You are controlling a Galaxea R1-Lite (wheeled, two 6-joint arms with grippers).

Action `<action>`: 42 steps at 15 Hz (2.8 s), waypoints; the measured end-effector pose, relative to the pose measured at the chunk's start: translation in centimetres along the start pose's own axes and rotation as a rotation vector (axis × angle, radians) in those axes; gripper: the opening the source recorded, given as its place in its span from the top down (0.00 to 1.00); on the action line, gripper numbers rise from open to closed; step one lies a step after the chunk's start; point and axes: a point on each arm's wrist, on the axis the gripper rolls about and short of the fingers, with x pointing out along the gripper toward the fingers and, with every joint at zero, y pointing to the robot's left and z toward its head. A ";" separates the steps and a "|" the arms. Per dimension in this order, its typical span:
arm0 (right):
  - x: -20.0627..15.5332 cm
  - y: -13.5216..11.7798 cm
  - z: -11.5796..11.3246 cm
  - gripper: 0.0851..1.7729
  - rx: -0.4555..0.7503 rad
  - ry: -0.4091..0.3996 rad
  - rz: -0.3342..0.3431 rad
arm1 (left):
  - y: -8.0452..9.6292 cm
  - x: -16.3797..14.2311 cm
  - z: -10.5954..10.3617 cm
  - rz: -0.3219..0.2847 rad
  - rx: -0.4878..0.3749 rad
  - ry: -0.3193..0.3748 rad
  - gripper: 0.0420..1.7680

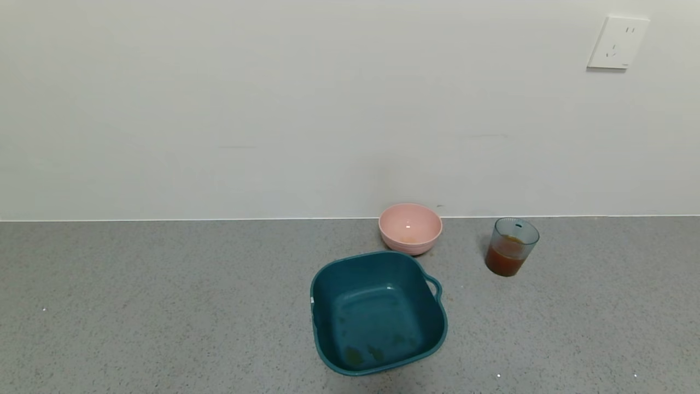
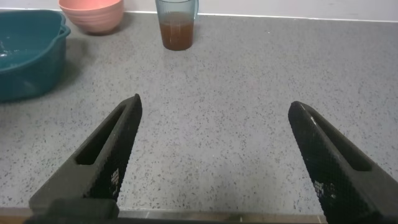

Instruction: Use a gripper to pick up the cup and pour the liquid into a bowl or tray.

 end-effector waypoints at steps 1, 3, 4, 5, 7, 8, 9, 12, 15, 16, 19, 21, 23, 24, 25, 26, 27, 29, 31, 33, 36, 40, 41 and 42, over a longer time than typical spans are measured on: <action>-0.1 0.0 0.3 0.04 -0.003 0.000 0.003 | 0.0 0.0 0.0 0.000 0.000 0.000 0.03; -0.3 0.0 1.9 0.04 -0.004 -0.021 0.006 | 0.0 0.0 0.0 0.000 0.000 0.000 0.03; -0.3 0.0 3.2 0.04 -0.003 -0.030 0.006 | 0.0 0.0 0.0 0.000 0.000 0.000 0.03; -0.2 0.0 4.4 0.04 -0.003 -0.031 0.006 | 0.0 0.0 0.0 0.000 0.000 0.000 0.03; 0.4 0.0 7.2 0.04 -0.003 -0.017 0.007 | 0.0 0.0 0.0 0.000 0.000 0.000 0.03; 1.1 0.0 8.6 0.04 -0.003 -0.003 0.007 | 0.0 0.0 0.0 0.000 0.000 0.000 0.03; 2.0 0.1 9.9 0.04 -0.003 0.016 0.008 | 0.0 0.0 0.0 0.000 0.000 0.000 0.03; 6.1 0.2 12.5 0.04 -0.004 0.081 0.021 | 0.0 0.0 0.0 0.000 0.000 0.000 0.03; 10.9 0.6 13.0 0.04 -0.010 0.196 0.058 | 0.0 0.0 0.0 0.000 0.000 0.000 0.03; 12.5 0.9 12.8 0.04 -0.012 0.240 0.071 | 0.0 0.0 0.0 0.000 0.000 0.000 0.03; 16.8 1.6 11.4 0.04 -0.021 0.341 0.100 | 0.0 0.0 0.0 0.000 0.000 0.000 0.03; 19.4 2.1 9.8 0.04 -0.028 0.407 0.107 | 0.0 0.0 0.0 0.000 0.000 0.000 0.03; 21.4 2.4 8.1 0.04 -0.029 0.460 0.109 | 0.0 0.0 0.0 0.000 0.000 0.000 0.03; 22.3 2.5 7.3 0.04 -0.026 0.478 0.111 | 0.0 0.0 0.0 0.000 0.000 0.000 0.03; 23.1 2.7 6.4 0.04 -0.024 0.498 0.113 | 0.0 0.0 0.0 0.000 0.000 0.000 0.03; 23.7 2.8 5.6 0.04 -0.024 0.512 0.115 | 0.0 0.0 0.0 0.000 0.000 0.000 0.03; 24.4 3.0 4.8 0.04 -0.024 0.520 0.116 | 0.0 0.0 0.0 0.000 0.000 0.000 0.03; 25.7 3.2 3.4 0.04 -0.021 0.513 0.118 | 0.0 0.0 0.0 0.000 0.000 0.000 0.03; 26.9 3.4 2.1 0.04 -0.024 0.495 0.104 | 0.0 0.0 0.0 0.000 0.000 0.000 0.03; 28.1 3.7 0.9 0.04 -0.026 0.458 0.095 | 0.0 0.0 0.0 0.000 0.000 0.000 0.03; 29.9 4.1 -0.7 0.04 -0.022 0.386 0.087 | 0.0 0.0 0.0 0.000 0.000 0.000 0.03; 31.9 4.5 -2.8 0.04 -0.017 0.267 0.067 | 0.0 0.0 0.0 0.000 0.000 0.000 0.03; 32.1 4.7 -3.3 0.04 -0.016 0.253 0.070 | 0.0 0.0 0.0 0.000 0.000 0.000 0.03; 32.4 4.8 -3.8 0.04 -0.015 0.245 0.071 | 0.0 0.0 0.0 0.000 0.000 0.000 0.03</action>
